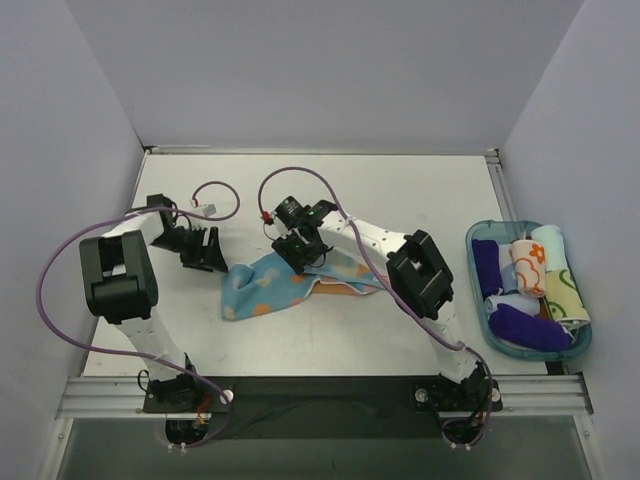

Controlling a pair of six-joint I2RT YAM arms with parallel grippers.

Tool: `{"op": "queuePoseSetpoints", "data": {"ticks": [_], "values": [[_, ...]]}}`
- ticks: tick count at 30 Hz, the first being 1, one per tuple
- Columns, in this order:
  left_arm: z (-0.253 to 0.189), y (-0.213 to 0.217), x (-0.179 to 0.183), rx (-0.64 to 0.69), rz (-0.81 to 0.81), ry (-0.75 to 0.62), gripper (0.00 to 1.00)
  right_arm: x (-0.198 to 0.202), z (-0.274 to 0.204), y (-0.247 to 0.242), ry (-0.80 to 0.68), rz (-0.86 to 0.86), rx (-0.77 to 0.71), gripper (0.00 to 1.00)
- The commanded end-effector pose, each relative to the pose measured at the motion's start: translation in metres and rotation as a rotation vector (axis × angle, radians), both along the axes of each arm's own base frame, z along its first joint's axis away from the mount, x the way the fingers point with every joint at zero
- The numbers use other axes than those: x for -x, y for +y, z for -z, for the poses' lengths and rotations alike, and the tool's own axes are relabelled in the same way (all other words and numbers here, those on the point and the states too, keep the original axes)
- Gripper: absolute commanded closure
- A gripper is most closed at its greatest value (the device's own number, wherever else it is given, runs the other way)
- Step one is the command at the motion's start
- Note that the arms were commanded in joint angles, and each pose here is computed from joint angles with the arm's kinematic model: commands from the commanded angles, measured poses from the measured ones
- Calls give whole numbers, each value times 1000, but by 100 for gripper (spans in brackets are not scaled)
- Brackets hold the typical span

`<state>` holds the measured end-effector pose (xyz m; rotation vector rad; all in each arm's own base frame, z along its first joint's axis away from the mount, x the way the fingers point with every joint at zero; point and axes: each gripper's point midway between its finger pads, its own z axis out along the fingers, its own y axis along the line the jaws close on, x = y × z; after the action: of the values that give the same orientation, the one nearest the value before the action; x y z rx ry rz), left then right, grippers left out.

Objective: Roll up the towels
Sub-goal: Flatten the towel

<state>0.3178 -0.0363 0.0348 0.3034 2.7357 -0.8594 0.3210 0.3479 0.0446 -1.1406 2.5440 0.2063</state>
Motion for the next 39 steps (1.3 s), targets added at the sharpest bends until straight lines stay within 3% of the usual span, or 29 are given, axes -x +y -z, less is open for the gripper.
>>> {"op": "queuePoseSetpoints", "data": {"ticks": [1, 5, 8, 12, 23, 30, 37, 39], "values": [[-6, 0, -11, 23, -27, -42, 28, 0, 11, -2, 6, 19, 48, 50], [-8, 0, -10, 21, -21, -54, 28, -6, 13, -6, -15, 33, 71, 59], [-8, -3, -9, 17, 0, -61, 30, -8, 6, -6, -33, 36, 66, 82], [-7, -7, -7, -3, 44, -83, 31, -8, -22, -4, -62, 34, 20, 97], [-7, -13, -14, -18, 74, -111, 33, -19, -64, -28, -53, 87, -62, 100], [8, -18, -10, -114, 166, -109, 35, -31, -88, -62, -45, 171, -118, 100], [34, -10, 8, -260, 234, -47, 47, -42, -99, -110, -54, 235, -106, 100], [41, -8, 16, -282, 250, -31, 57, -42, -98, -119, -52, 248, -100, 100]]}}
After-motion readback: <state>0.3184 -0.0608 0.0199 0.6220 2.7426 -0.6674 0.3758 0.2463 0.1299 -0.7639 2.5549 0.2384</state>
